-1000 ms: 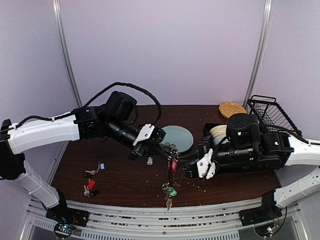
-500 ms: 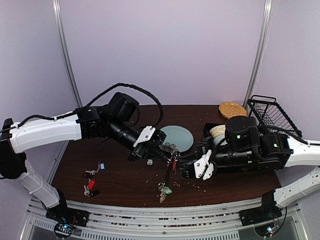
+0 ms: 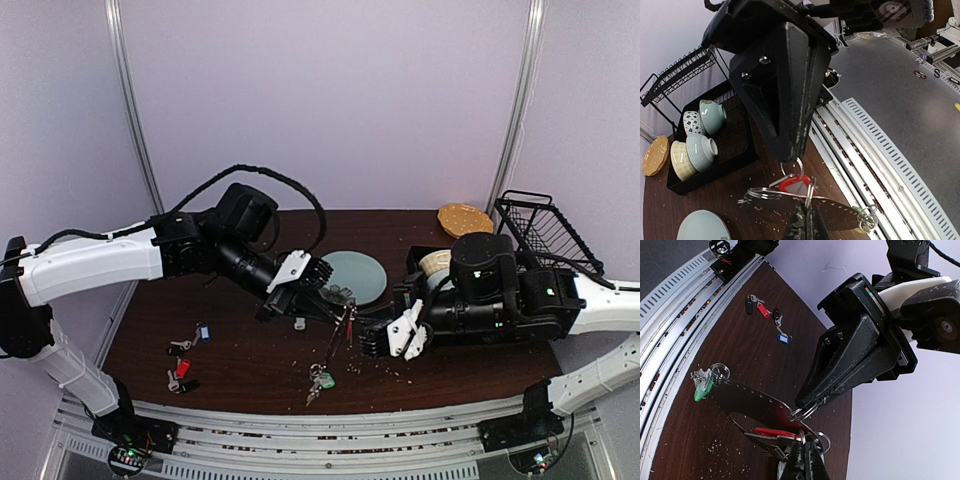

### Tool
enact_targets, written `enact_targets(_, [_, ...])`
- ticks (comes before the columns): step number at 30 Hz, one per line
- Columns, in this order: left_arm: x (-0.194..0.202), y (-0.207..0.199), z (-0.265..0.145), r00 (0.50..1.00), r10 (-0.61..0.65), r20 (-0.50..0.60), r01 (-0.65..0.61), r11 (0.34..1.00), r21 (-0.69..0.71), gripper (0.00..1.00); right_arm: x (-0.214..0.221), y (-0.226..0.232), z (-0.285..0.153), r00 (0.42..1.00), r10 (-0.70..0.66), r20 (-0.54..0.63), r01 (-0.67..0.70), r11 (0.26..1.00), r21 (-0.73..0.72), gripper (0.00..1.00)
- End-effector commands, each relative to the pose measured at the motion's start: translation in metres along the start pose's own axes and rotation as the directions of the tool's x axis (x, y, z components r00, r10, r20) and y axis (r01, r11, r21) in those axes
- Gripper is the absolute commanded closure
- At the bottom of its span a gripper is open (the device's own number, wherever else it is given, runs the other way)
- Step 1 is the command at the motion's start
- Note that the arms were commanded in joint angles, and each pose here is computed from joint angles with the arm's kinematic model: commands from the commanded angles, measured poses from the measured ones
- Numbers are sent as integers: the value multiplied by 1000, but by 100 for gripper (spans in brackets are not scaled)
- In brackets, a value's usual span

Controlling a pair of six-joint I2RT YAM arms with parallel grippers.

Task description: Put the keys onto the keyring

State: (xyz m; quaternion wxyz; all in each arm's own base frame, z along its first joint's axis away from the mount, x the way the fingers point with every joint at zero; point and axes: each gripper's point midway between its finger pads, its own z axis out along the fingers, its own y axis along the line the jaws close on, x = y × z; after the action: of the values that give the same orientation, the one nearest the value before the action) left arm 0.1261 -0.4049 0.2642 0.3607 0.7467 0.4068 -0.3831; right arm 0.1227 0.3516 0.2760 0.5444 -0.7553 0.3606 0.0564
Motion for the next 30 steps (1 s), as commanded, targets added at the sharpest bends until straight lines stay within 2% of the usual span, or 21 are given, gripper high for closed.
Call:
enact_targets(1, [-23, 7, -5, 997, 38, 65, -37, 999, -15, 100, -4, 7, 2, 1000, -4, 27, 4, 1000, -12, 100])
enact_targets(23, [-23, 9, -2, 997, 3, 71, -2, 1000, -10, 100, -14, 1, 5, 998, 2, 65, -4, 1000, 17, 100])
enact_targets(30, [-23, 10, -2, 997, 0, 72, 1, 1000, -8, 100, -12, -10, 7, 998, 25, 55, -29, 997, 68, 100])
